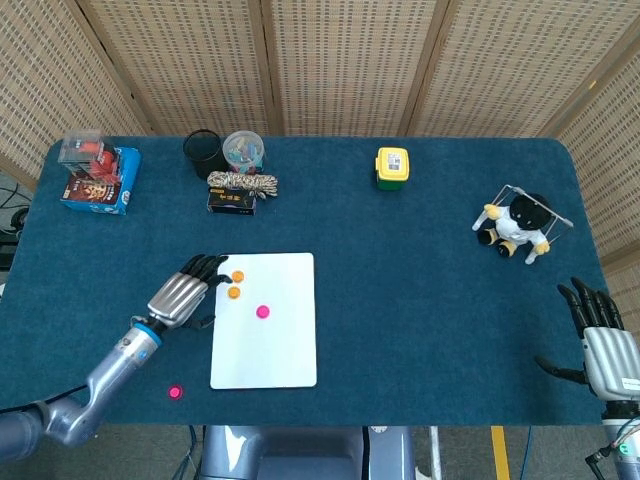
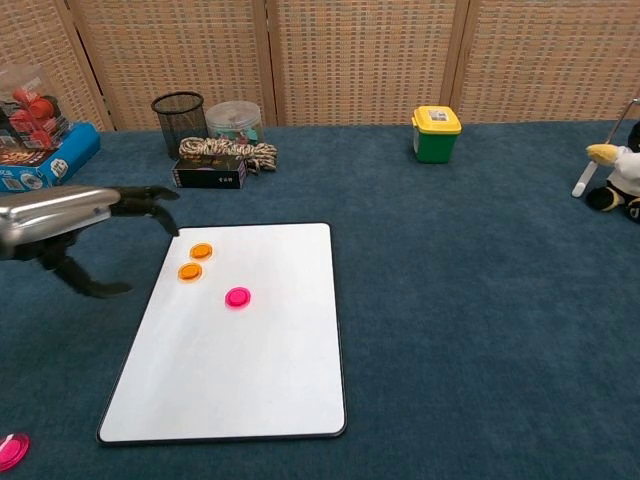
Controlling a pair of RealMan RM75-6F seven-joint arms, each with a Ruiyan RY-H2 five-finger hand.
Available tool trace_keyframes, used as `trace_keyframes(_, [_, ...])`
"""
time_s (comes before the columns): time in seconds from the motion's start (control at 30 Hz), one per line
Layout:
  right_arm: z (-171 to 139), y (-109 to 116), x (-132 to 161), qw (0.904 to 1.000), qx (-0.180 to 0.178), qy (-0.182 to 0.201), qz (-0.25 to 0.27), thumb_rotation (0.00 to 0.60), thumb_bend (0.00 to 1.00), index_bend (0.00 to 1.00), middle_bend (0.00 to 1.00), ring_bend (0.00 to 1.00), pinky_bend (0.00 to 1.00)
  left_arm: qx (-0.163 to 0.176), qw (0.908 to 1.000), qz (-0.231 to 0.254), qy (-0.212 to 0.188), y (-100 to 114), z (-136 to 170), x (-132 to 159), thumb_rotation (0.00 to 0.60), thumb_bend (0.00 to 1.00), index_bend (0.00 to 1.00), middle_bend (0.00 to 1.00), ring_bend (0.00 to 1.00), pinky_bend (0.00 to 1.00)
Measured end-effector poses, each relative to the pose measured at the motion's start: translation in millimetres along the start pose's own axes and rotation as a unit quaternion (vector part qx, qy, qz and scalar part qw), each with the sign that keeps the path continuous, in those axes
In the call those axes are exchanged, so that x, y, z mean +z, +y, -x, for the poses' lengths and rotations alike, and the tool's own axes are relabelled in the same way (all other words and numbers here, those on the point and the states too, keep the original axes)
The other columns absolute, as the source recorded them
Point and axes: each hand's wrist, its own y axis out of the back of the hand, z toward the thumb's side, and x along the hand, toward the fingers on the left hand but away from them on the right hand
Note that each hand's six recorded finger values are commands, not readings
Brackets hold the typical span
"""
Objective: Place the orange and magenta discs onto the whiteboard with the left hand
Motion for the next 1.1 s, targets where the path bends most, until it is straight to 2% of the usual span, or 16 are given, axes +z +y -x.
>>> trace_keyframes(0.27, [-0.9, 0.0, 2.2, 1.0000, -0.003, 0.003, -0.004, 0.600, 0.00, 0.00, 0.00, 0.00, 0.00, -0.024, 0.9993, 0.018, -0.020, -32.8, 89.3, -20.1, 0.600, 0.32, 0.26, 0.00, 0.00, 0.00])
trace_keyframes(0.43, [-1.4, 0.4, 2.8, 1.0000, -0.005, 0.005, -0.006, 0.600, 0.00, 0.00, 0.00, 0.00, 0.00, -0.035, 0.9988, 0.020, -0.029, -46.1, 114.8, -21.4, 0.600, 0.33, 0.27, 0.00, 0.00, 0.00])
trace_keyframes(0.87, [-1.5, 0.7, 1.4, 1.0000, -0.005, 0.004, 0.000, 0.600, 0.00, 0.00, 0.00, 0.00, 0.00, -0.063, 0.9971, 0.016, -0.040, -71.0, 142.4, -13.4, 0.600, 0.33, 0.31, 0.00, 0.00, 0.00])
trace_keyframes(1.1, [-1.8, 0.8, 1.8, 1.0000, -0.005, 0.004, 0.001, 0.600, 0.00, 0.00, 0.00, 0.00, 0.00, -0.071, 0.9967, 0.013, -0.036, -80.1, 146.4, -15.0, 0.600, 0.33, 0.31, 0.00, 0.00, 0.00])
